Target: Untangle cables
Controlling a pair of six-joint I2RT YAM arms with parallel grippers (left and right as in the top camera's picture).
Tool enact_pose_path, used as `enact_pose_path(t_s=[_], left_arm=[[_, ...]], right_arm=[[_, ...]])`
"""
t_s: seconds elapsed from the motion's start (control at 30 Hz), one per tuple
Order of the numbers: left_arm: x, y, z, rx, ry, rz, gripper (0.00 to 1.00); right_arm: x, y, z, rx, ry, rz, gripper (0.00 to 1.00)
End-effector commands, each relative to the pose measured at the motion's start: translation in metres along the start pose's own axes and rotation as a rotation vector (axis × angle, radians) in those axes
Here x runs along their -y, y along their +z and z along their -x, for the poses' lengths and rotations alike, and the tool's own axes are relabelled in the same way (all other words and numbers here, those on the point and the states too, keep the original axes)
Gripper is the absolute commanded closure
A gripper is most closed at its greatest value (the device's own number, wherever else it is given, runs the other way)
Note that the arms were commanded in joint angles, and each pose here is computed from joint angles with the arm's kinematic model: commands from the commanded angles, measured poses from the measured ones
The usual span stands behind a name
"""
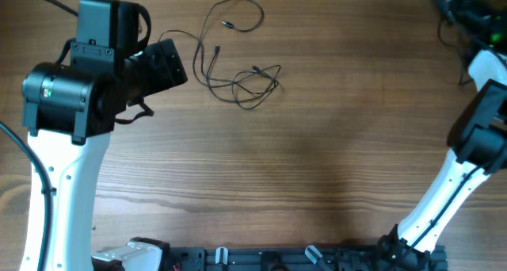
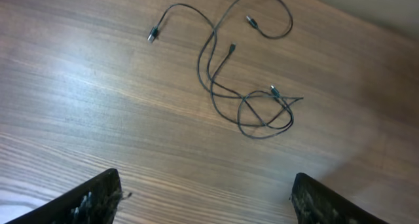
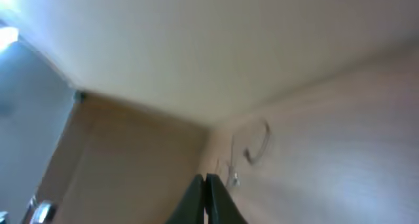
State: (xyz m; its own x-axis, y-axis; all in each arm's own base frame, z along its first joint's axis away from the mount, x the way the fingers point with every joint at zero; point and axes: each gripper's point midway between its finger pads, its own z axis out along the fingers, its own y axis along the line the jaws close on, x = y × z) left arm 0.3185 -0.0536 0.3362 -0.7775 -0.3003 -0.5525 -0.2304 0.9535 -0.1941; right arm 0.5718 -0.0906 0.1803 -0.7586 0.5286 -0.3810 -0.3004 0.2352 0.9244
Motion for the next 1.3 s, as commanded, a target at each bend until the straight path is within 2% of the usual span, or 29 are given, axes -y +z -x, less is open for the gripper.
enact_pose_path(t_s=[0.0,0.03,0.07,0.13,0.17,0.23,0.27,0.3,0.33,0.37,0.4,0.43,0.47,0.6,0.73,0.8,0.87,1.03,1.17,1.27], left_arm=[[0.002,0.001,0.000,-0.004,0.027,-0.002,0.16],[0.001,0.001,-0.001,-0.007,0.028,0.000,0.16],[0.001,0.001,-0.002,-0.010,0.029,0.001,0.17],[0.002,0.001,0.000,-0.003,0.048,-0.003,0.17],[0.003,0.001,0.002,0.005,0.049,-0.007,0.17],[0.005,0.001,0.005,0.020,0.047,-0.014,0.17],[0.006,0.001,0.007,0.025,0.047,-0.017,0.17],[0.006,0.002,0.008,0.028,0.047,-0.018,0.17],[0.007,0.003,0.008,0.025,0.051,-0.016,0.18],[0.007,0.005,0.008,0.020,0.056,-0.014,0.17],[0.007,0.006,0.008,0.019,0.060,-0.014,0.17],[0.007,0.007,0.007,0.016,0.070,-0.012,0.17],[0.006,0.008,0.007,0.012,0.074,-0.010,0.17],[0.004,0.012,0.001,-0.014,0.081,0.002,0.18],[0.004,0.012,0.001,-0.015,0.081,0.003,0.19],[0.004,0.012,0.001,-0.014,0.081,0.003,0.18],[0.004,0.012,0.001,-0.014,0.081,0.002,0.19],[0.006,0.012,0.001,-0.015,0.085,-0.001,0.20],[0.006,0.012,-0.003,-0.027,0.090,0.001,0.21],[0.008,0.012,-0.009,-0.049,0.095,-0.005,0.22]], right_arm=[[0.050,0.000,-0.011,0.038,-0.216,-0.162,0.95],[0.060,-0.004,-0.003,0.079,-0.224,-0.252,0.79],[0.062,-0.012,0.010,0.130,-0.272,-0.365,0.70],[0.060,-0.031,0.035,0.211,-0.377,-0.591,0.71],[0.059,-0.050,0.048,0.253,-0.436,-0.791,0.70],[0.055,-0.102,0.062,0.302,-0.527,-1.262,0.55],[0.052,-0.133,0.066,0.304,-0.589,-1.543,0.55],[0.051,-0.151,0.061,0.267,-0.614,-1.713,0.57],[0.055,-0.166,0.050,0.245,-0.563,-1.812,0.49],[0.062,-0.177,0.036,0.270,-0.449,-1.839,0.42],[0.069,-0.188,0.021,0.303,-0.320,-1.841,0.39],[0.076,-0.203,0.003,0.374,-0.139,-1.839,0.71],[0.084,-0.217,-0.016,0.461,0.056,-1.814,0.96],[0.111,-0.259,-0.089,0.655,0.720,-1.638,0.96],[0.145,-0.277,-0.147,0.664,0.887,-1.662,0.96],[0.169,-0.259,-0.160,0.643,0.858,-1.576,0.96],[0.183,-0.241,-0.146,0.657,0.729,-1.504,0.96],[0.177,-0.196,-0.081,0.752,0.425,-1.387,0.96],[0.145,-0.157,-0.010,0.815,0.037,-1.246,0.96],[0.131,-0.170,0.015,0.913,-0.099,-1.268,0.96]])
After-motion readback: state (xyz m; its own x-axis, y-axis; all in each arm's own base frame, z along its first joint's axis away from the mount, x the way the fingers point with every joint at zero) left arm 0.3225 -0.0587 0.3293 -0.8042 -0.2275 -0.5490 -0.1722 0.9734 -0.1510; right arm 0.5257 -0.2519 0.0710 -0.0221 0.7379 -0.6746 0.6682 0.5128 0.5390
